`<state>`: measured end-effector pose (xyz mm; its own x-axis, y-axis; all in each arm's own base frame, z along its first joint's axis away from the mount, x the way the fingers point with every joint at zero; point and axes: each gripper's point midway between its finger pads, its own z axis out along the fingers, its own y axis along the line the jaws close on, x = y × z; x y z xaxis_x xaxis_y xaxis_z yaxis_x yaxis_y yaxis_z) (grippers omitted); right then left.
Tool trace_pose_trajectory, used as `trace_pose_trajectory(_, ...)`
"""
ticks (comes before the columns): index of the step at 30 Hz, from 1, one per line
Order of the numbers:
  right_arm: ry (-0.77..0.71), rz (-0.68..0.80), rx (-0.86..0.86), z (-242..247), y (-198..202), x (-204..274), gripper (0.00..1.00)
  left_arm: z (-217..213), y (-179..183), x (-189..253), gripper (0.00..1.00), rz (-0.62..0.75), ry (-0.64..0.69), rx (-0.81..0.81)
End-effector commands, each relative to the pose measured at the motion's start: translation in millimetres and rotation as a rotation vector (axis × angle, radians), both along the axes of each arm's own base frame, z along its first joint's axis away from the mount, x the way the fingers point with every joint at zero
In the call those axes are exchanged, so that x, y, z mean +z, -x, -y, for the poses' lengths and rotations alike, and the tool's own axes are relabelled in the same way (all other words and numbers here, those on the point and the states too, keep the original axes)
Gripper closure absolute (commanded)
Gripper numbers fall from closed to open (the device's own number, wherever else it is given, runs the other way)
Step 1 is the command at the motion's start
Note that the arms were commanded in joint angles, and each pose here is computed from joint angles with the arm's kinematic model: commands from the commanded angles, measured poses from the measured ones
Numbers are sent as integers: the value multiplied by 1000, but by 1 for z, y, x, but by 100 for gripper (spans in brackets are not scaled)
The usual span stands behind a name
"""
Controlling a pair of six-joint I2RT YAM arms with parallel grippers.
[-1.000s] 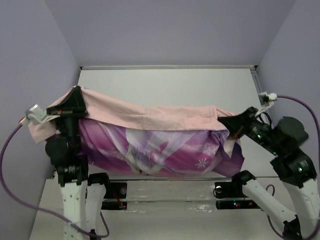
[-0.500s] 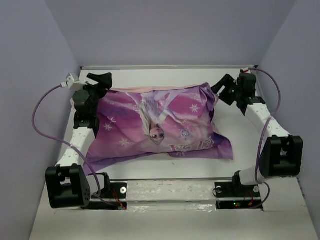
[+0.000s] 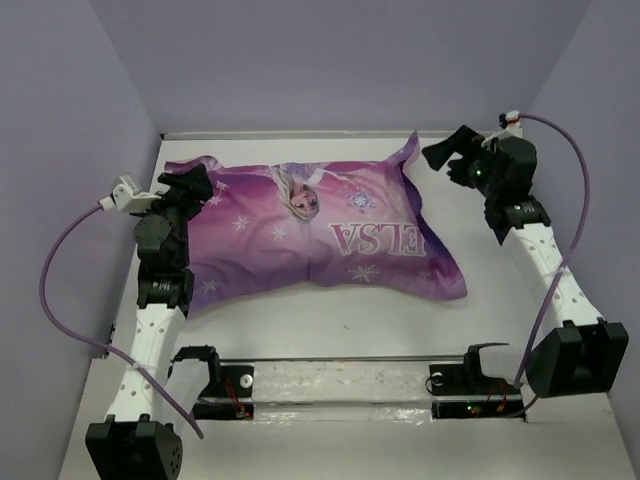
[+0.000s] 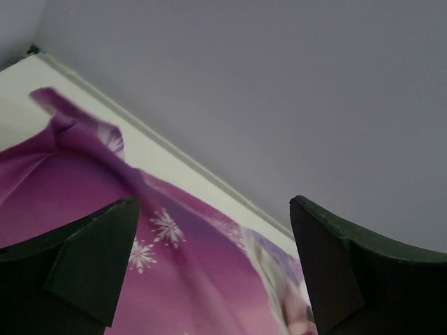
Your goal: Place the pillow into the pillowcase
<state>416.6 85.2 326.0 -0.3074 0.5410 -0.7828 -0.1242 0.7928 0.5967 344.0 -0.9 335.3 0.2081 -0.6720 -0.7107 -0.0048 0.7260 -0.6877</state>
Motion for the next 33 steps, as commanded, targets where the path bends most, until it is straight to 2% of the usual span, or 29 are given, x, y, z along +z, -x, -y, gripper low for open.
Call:
trace_pose_trajectory(1, 16, -143, 134, -40, 13, -82, 6, -31, 0, -54, 1, -183, -30, 141)
trace_pose_trajectory(3, 42, -210, 95, -33, 12, -118, 12, -35, -8, -61, 1, -224, -40, 131)
trace_pose_trajectory(4, 75, -229, 50, -24, 10, -130, 20, -42, -12, -72, 1, -269, -43, 139)
trace_pose_trajectory(5, 94, -243, 41, -21, 10, -139, 21, -40, -15, -77, 1, -291, -51, 125)
trace_pose_trajectory(8, 119, -302, 28, -17, 10, -166, 16, -59, -25, -96, 1, -369, -63, 154)
trace_pose_trajectory(11, 90, -345, 75, -27, 10, -181, 12, -85, -37, -137, 1, -446, 11, 169)
trace_pose_trajectory(12, 84, -332, 91, -29, 9, -181, 19, -109, -38, -142, 1, -470, 28, 216)
trace_pose_trajectory(14, 74, -322, 81, -29, 11, -179, 30, -124, -42, -172, 1, -567, 46, 236)
trace_pose_trajectory(15, 73, -310, 80, -28, 14, -175, 42, -118, -47, -174, 1, -569, 54, 183)
trace_pose_trajectory(16, 71, -306, 76, -27, 18, -174, 68, -111, -51, -175, 1, -566, 62, 152)
trace_pose_trajectory(18, 78, -237, 38, -20, 22, -149, 90, -98, -53, -183, 1, -573, 72, 131)
trace_pose_trajectory(19, 85, -216, 19, -16, 26, -140, 100, -75, -59, -181, 1, -557, 61, 78)
trace_pose_trajectory(22, 94, -100, -26, -5, 43, -97, 100, -27, -64, -183, 1, -556, 38, -8)
trace_pose_trajectory(24, 103, -76, -36, 0, 63, -83, 100, 19, -68, -183, 1, -529, 31, -112)
trace_pose_trajectory(26, 108, -58, -47, 3, 75, -75, 100, 41, -73, -179, 1, -498, 32, -176)
trace_pose_trajectory(27, 109, -44, -43, 4, 81, -71, 95, 52, -73, -175, 1, -485, 37, -219)
trace_pose_trajectory(28, 107, -24, -40, 3, 84, -63, 71, 55, -77, -165, 1, -459, 24, -234)
trace_pose_trajectory(30, 110, 3, -2, -2, 88, -53, 43, 54, -77, -152, 1, -451, -2, -229)
trace_pose_trajectory(31, 112, 20, 17, -5, 85, -40, 34, 46, -77, -144, 1, -437, -28, -188)
trace_pose_trajectory(32, 120, -18, 17, -6, 77, -46, 26, 40, -69, -132, 1, -424, -42, -165)
trace_pose_trajectory(33, 129, -29, 8, -4, 75, -46, 23, 27, -64, -127, 1, -421, -48, -107)
